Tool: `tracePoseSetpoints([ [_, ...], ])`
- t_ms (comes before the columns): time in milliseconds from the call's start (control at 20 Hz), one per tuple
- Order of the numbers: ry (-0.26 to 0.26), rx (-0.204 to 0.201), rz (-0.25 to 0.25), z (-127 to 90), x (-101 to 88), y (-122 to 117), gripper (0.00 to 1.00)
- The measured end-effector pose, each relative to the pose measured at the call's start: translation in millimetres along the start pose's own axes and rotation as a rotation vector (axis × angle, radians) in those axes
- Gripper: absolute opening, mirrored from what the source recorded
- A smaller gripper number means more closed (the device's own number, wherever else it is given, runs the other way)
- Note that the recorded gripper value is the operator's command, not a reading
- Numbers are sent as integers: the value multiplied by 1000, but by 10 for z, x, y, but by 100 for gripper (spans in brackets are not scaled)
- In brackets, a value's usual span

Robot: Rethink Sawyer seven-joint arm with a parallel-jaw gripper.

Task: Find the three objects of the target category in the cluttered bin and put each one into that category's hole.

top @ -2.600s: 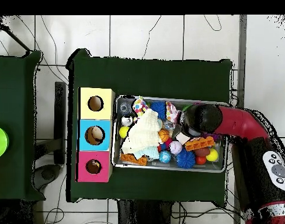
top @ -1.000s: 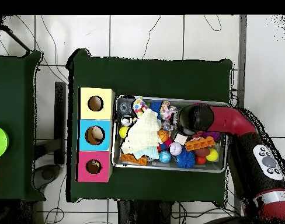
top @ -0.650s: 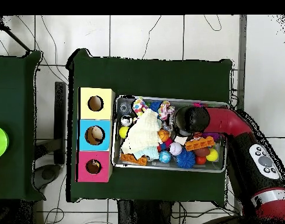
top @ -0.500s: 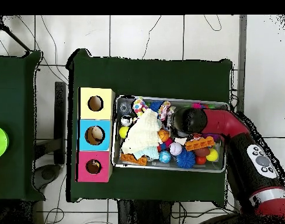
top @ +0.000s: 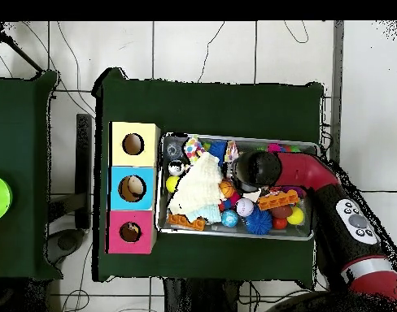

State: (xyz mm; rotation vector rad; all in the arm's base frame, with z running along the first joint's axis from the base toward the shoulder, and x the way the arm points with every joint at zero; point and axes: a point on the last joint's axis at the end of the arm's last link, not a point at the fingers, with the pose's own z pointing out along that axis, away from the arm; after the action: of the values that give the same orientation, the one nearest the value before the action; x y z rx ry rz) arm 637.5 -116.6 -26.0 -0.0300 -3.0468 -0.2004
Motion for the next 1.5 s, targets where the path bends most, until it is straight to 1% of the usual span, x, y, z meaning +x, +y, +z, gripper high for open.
tracePoseSetpoints([
  [350,1,-18,12,-41,-33,70,100],
  [550,12,-14,9,-125,-34,112,100],
  [600,17,-9,6,-164,-31,125,100],
  [650,26,1,-4,-272,-17,163,100],
  [800,29,16,-15,-398,-7,191,100],
  [850,26,35,-25,-557,0,208,100],
  [1050,5,69,-34,-807,-22,198,100],
  [1250,-7,89,-32,-907,-36,155,100],
  [1500,6,102,-19,-869,21,59,100],
])
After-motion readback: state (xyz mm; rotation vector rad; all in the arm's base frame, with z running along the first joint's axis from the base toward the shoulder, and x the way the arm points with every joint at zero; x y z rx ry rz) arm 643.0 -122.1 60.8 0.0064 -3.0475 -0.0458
